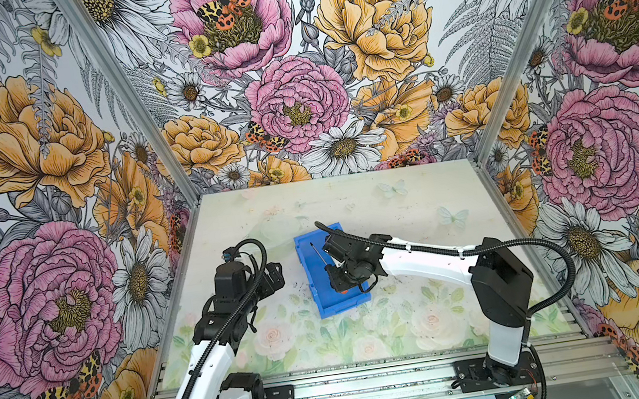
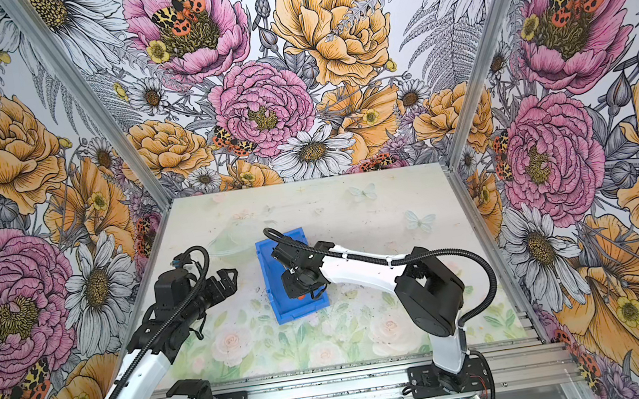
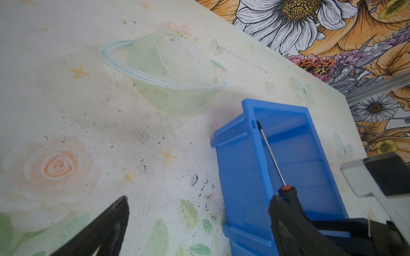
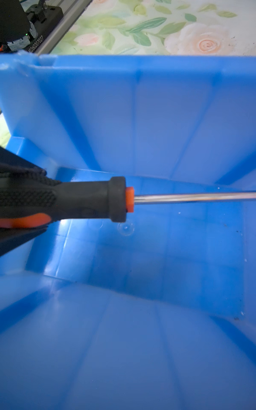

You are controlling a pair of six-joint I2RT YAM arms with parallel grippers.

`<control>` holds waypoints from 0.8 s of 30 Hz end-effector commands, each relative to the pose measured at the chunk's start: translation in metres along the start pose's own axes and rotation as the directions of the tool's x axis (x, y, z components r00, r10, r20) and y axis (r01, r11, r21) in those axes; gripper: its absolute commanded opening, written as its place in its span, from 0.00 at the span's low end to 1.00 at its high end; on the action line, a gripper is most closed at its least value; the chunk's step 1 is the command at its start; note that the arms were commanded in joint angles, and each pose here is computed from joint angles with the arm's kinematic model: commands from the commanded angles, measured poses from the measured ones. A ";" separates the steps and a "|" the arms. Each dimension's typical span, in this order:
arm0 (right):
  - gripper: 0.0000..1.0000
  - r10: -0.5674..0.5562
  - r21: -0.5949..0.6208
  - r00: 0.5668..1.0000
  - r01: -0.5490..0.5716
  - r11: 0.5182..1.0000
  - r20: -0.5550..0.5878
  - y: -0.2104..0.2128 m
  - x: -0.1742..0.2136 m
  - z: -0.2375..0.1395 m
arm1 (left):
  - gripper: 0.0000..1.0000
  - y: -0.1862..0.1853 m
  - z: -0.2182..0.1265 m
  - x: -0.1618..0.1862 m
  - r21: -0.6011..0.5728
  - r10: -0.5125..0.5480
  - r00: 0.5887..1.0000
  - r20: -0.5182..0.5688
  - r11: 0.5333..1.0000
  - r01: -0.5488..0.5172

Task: Put the screwdriver in the bin
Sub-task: 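Open the right gripper to release the screwdriver into the bin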

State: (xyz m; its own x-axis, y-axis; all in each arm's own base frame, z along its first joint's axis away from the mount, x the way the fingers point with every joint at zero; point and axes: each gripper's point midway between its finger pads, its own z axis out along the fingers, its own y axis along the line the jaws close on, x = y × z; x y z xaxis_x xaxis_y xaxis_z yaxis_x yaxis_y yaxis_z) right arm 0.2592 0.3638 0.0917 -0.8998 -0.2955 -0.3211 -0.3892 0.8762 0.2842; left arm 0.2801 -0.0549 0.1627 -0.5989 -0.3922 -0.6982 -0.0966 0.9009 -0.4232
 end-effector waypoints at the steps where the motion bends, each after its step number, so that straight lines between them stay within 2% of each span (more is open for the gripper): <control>1: 0.18 -0.008 -0.014 1.000 0.008 1.000 0.029 0.011 -0.012 0.000 | 0.99 0.003 -0.002 -0.002 -0.020 0.008 1.000 0.024 1.000 -0.007; 6: 0.31 -0.012 -0.016 1.000 0.013 1.000 0.023 0.014 -0.012 0.004 | 0.99 0.003 -0.004 -0.003 -0.019 0.011 1.000 0.029 1.000 -0.010; 13: 0.62 -0.009 -0.004 0.997 0.010 1.000 0.075 0.012 -0.019 -0.013 | 0.99 0.003 -0.005 -0.004 -0.021 0.015 0.999 0.037 1.000 -0.014; 15: 0.67 -0.010 -0.008 0.996 0.010 1.000 0.093 0.013 -0.022 -0.020 | 0.99 0.003 -0.006 -0.005 -0.021 0.013 0.999 0.039 1.000 -0.012; 21: 0.82 -0.035 -0.003 0.979 0.037 0.999 0.202 0.011 -0.035 -0.064 | 0.99 0.008 -0.012 -0.017 -0.047 -0.006 0.996 0.085 0.999 0.010; 22: 0.85 -0.036 0.000 0.974 0.036 0.999 0.225 0.008 -0.037 -0.073 | 0.99 0.010 -0.014 -0.019 -0.055 -0.007 0.995 0.095 0.998 0.012; 24: 0.99 -0.024 0.021 0.962 0.019 1.000 0.272 -0.005 -0.039 -0.091 | 0.99 0.013 -0.016 -0.024 -0.068 -0.019 0.993 0.117 0.997 0.027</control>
State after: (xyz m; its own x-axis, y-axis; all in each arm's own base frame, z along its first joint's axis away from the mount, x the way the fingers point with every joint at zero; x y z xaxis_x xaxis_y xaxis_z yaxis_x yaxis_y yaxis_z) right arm 0.2716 0.3560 0.1548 -0.8408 -0.2466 -0.4820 -0.4149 0.8653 0.2811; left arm 0.2792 -0.0430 0.1739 -0.5453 -0.4078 -0.7324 -0.1244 0.9034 -0.4104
